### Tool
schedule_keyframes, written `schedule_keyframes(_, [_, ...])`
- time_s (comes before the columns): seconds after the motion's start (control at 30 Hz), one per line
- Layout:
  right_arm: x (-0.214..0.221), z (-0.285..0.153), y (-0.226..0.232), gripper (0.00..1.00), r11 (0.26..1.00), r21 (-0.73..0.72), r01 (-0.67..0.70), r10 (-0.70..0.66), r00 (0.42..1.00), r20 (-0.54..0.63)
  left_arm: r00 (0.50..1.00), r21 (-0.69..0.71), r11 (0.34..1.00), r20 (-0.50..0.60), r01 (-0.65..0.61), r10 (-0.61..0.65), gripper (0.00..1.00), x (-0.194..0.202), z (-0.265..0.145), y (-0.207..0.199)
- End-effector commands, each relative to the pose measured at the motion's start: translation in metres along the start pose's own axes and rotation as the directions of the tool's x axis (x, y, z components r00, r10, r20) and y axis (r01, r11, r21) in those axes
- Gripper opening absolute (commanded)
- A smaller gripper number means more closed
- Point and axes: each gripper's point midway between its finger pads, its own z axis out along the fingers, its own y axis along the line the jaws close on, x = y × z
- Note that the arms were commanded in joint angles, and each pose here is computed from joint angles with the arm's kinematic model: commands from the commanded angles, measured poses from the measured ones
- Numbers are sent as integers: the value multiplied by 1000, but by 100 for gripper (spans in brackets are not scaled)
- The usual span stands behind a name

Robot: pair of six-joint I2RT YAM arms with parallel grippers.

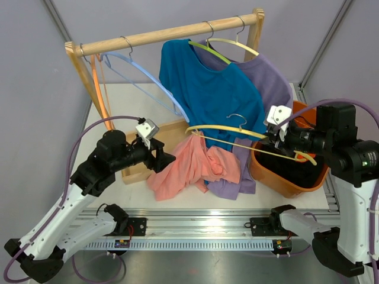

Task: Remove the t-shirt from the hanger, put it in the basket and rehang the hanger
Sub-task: Remove the tshirt from the hanger, then hang the hanger back to the clothesline with the right arm

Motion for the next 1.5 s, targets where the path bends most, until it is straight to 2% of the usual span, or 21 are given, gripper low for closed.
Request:
schedule_keyframes(0.0, [-5, 17, -8, 0, 990, -28, -140, 141, 990, 18, 990, 56, 995, 122, -81, 74, 74, -36, -15, -17])
schedule_keyframes(0.07, [-4, 30, -10, 0, 976, -60, -211, 213, 977, 14, 985, 79, 993, 150, -92, 80, 75, -45, -23, -24])
schedule_keyframes(0.3, [-14, 54, -38, 0, 947, -53, -316, 318, 948, 24, 978, 128, 986, 192, -110, 84, 79, -71, -43, -43])
schedule_keyframes(0.43, [-30, 59, -55, 0, 951, -25, -308, 309, 949, 70, 947, 155, 978, 310, -141, 88, 79, -121, -65, -60])
schedule_keyframes(0.53, [-53, 65, -60, 0, 956, -23, -294, 294, 949, 113, 934, 182, 969, 343, -167, 97, 80, -146, -70, -70])
schedule_keyframes(0.77, [-92, 94, -88, 0, 939, 69, -337, 323, 933, 156, 925, 193, 961, 361, -199, 119, 81, -167, -73, -76])
schedule_keyframes(0.83, [-107, 97, -98, 0, 938, 107, -330, 308, 933, 186, 921, 185, 961, 368, -206, 127, 81, -168, -77, -76])
schedule_keyframes(1.0, [-114, 122, -128, 0, 923, 212, -322, 290, 942, 172, 918, 154, 969, 377, -195, 125, 82, -164, -84, -72])
schedule_keyframes(1.1, [-137, 120, -140, 0, 925, 255, -282, 227, 948, 224, 916, 133, 973, 383, -187, 124, 82, -160, -87, -69])
schedule_keyframes(1.23, [-166, 121, -147, 0, 921, 303, -244, 151, 942, 300, 914, 108, 977, 384, -185, 131, 83, -153, -90, -65])
schedule_keyframes(1.47, [-184, 127, -140, 0, 925, 314, -214, 103, 936, 336, 916, 87, 980, 379, -179, 133, 84, -144, -92, -61])
